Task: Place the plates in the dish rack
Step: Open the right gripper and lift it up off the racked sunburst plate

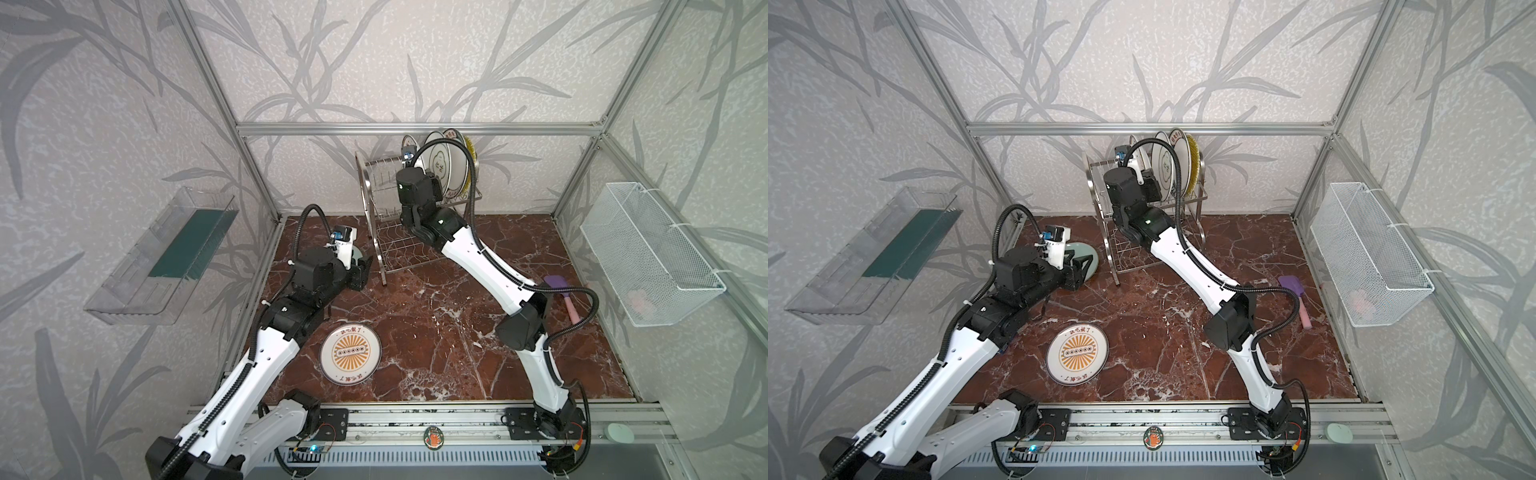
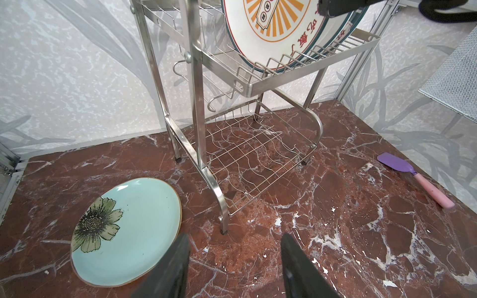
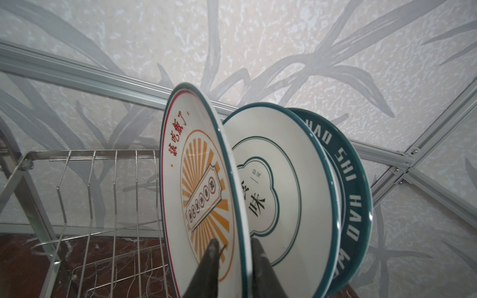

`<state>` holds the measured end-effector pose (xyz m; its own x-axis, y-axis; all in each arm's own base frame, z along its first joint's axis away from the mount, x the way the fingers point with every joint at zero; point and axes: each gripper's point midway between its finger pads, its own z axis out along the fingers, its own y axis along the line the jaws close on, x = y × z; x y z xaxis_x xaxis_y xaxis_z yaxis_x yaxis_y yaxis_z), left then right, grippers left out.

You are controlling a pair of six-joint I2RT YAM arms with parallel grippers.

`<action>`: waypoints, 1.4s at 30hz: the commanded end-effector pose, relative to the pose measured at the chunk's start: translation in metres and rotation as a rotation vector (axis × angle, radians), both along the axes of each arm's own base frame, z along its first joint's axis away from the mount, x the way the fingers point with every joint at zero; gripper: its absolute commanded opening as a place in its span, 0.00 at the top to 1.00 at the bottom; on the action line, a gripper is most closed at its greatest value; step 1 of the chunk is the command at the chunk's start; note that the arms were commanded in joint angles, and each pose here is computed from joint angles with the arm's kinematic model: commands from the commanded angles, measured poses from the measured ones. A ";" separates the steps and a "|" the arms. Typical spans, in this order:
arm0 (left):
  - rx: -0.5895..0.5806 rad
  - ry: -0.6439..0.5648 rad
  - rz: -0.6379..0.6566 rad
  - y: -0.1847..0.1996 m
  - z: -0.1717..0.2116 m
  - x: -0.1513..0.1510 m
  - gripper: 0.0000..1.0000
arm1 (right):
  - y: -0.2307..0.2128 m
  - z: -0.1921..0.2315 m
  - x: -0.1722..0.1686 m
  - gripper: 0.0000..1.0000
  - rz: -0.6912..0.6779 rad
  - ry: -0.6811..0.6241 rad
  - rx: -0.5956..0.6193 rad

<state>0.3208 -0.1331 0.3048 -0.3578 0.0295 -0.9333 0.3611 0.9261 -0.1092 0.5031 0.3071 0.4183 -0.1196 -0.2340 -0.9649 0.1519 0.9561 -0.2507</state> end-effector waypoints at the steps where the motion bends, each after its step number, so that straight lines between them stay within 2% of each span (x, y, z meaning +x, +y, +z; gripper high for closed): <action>1: 0.005 -0.028 0.009 0.004 0.013 -0.001 0.45 | -0.011 0.028 -0.012 0.70 0.034 -0.026 0.068; 8: 0.000 -0.029 0.027 0.006 0.014 0.000 0.45 | -0.010 0.049 -0.017 0.54 0.080 -0.063 0.086; 12: -0.002 -0.026 0.041 0.008 0.014 0.002 0.45 | -0.012 0.065 -0.022 0.36 0.097 -0.086 0.082; 15: -0.003 -0.026 0.046 0.008 0.014 0.002 0.45 | -0.014 0.078 -0.028 0.30 0.116 -0.104 0.077; 19: -0.001 -0.024 0.053 0.009 0.013 0.002 0.45 | -0.015 0.097 -0.040 0.28 0.158 -0.133 0.076; 26: 0.002 0.000 0.029 0.005 0.009 0.003 0.43 | -0.005 0.120 -0.061 0.28 0.326 -0.182 0.127; 37: 0.024 -0.018 0.045 0.010 0.006 0.002 0.42 | -0.017 0.134 -0.094 0.29 0.470 -0.235 0.247; 42: 0.032 -0.012 0.039 0.009 0.003 0.002 0.42 | -0.034 0.138 -0.109 0.30 0.484 -0.267 0.283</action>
<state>0.3240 -0.1276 0.3005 -0.3722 0.0343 -0.9275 0.3271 0.9401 -0.0965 0.4137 0.2906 0.5130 0.0924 -0.0577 -0.9940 -0.2669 0.9604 -0.0806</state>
